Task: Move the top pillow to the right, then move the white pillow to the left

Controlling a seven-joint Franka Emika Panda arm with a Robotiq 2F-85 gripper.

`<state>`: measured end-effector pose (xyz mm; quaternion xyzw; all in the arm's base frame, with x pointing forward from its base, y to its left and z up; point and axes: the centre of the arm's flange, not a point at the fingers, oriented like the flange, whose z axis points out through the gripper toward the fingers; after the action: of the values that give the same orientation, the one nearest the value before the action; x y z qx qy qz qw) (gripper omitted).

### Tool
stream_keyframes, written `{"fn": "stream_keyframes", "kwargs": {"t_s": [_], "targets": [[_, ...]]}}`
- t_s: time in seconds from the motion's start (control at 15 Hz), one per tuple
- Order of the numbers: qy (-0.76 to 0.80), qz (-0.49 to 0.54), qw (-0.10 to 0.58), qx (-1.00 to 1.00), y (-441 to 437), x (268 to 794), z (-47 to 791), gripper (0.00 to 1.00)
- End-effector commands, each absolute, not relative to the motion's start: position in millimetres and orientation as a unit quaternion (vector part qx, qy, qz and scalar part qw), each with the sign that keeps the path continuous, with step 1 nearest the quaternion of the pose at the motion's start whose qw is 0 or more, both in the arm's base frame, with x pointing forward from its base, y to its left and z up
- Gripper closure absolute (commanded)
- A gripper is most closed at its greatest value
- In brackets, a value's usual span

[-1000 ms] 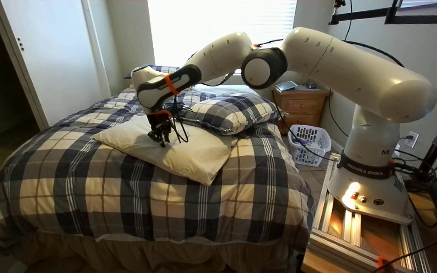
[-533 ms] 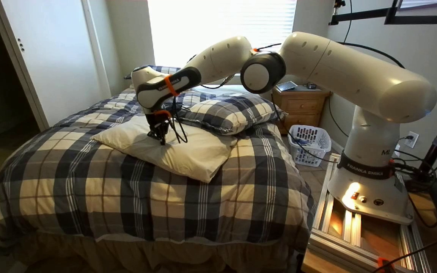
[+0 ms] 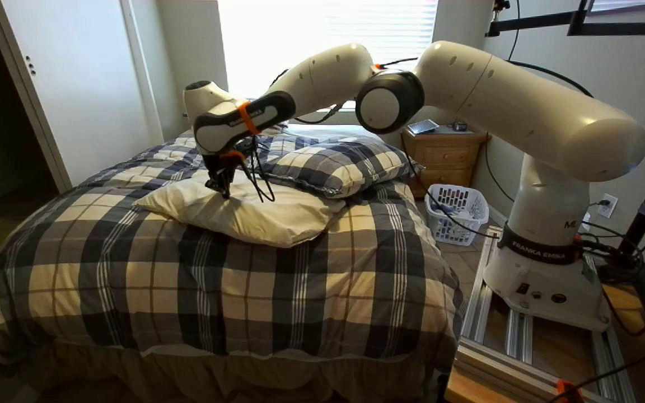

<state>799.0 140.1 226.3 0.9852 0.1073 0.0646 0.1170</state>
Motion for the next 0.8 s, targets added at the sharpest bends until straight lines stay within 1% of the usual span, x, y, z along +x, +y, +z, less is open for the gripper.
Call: {"fn": "stream_keyframes", "kwargs": {"t_s": [0.0, 0.73], "targets": [[0.136, 0.143, 0.144, 0.97, 150.4, 803.5, 272.4, 0.99], [0.144, 0.327, 0.209, 0.911, 135.0, 813.0, 362.3, 0.99]]}}
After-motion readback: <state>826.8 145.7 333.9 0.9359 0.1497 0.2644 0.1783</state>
